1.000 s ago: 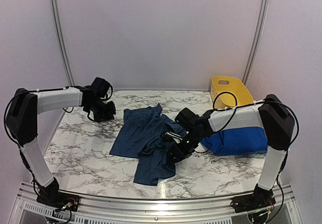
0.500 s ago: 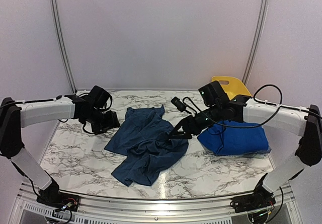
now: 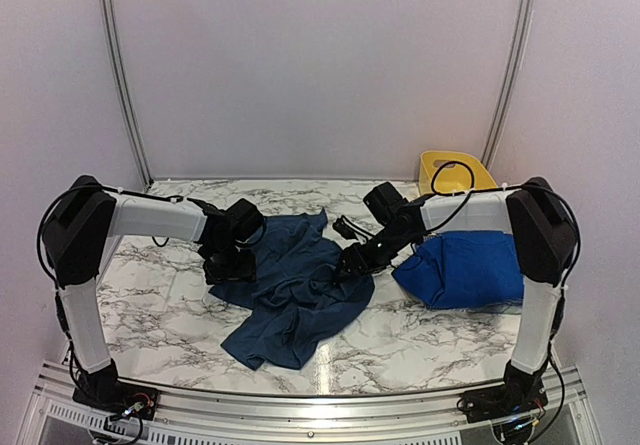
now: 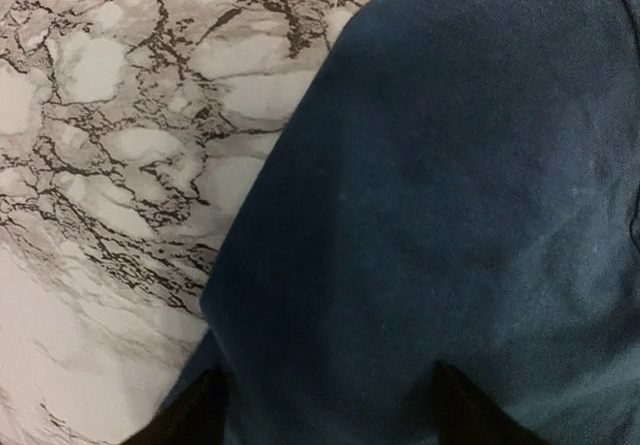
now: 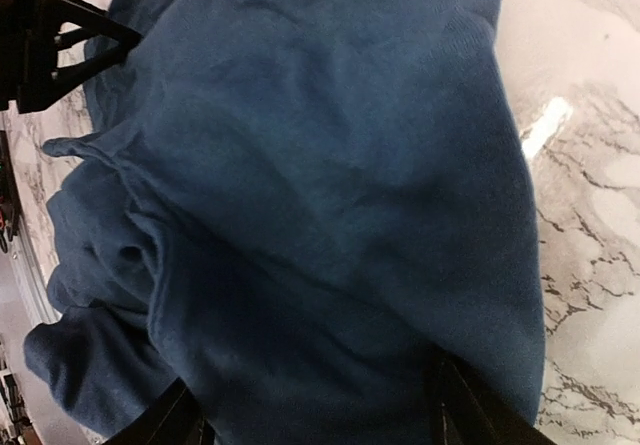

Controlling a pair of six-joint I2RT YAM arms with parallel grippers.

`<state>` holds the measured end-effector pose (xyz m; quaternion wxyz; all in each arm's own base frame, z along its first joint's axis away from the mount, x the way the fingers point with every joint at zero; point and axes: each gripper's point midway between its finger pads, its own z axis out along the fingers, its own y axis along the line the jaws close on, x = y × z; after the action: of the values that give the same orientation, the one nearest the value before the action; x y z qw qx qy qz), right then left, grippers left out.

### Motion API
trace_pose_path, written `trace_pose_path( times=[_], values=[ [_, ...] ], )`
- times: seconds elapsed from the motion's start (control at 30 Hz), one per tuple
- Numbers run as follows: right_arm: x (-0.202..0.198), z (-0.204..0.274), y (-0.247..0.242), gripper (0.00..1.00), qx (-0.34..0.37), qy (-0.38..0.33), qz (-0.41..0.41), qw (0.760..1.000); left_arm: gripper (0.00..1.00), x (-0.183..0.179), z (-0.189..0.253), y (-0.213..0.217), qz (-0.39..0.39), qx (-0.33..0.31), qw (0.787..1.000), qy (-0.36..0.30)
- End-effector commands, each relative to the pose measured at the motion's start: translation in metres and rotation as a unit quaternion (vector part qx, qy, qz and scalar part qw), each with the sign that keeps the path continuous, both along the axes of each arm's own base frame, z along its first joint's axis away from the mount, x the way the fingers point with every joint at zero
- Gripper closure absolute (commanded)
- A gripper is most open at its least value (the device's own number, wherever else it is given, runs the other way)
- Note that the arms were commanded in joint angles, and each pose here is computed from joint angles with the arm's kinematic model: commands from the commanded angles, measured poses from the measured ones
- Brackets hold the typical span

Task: Fold and stack the mixed laundry pile
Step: Flatten out the crumpled T-shirt at the center of the board.

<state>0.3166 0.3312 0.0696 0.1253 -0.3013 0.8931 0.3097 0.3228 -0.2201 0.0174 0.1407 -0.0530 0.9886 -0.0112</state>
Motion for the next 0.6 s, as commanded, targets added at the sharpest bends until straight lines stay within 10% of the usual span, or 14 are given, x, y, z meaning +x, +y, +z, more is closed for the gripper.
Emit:
trace_pose_path(
  times=[0.0,0.23,0.43,0.57],
  values=[
    [-0.004,-0.013,0.007,0.35,-0.006,0.004,0.014,1.000,0.41,-0.013,-0.023,0.017,0.003,0.046,0.998,0.049],
    [-0.083,0.001,0.089,0.36,0.104,0.076,0.111,0.985,0.98,0.068,0.034,0.049,0.030,0.001,0.999,-0.029],
    [-0.084,0.097,0.118,0.33,0.238,0.046,0.139,0.960,1.00,0.149,0.155,0.013,-0.037,-0.109,0.980,-0.161],
    [-0.037,0.151,0.057,0.33,0.257,-0.031,0.057,0.964,1.00,0.134,0.239,-0.059,-0.160,-0.200,0.941,-0.220]
  ],
)
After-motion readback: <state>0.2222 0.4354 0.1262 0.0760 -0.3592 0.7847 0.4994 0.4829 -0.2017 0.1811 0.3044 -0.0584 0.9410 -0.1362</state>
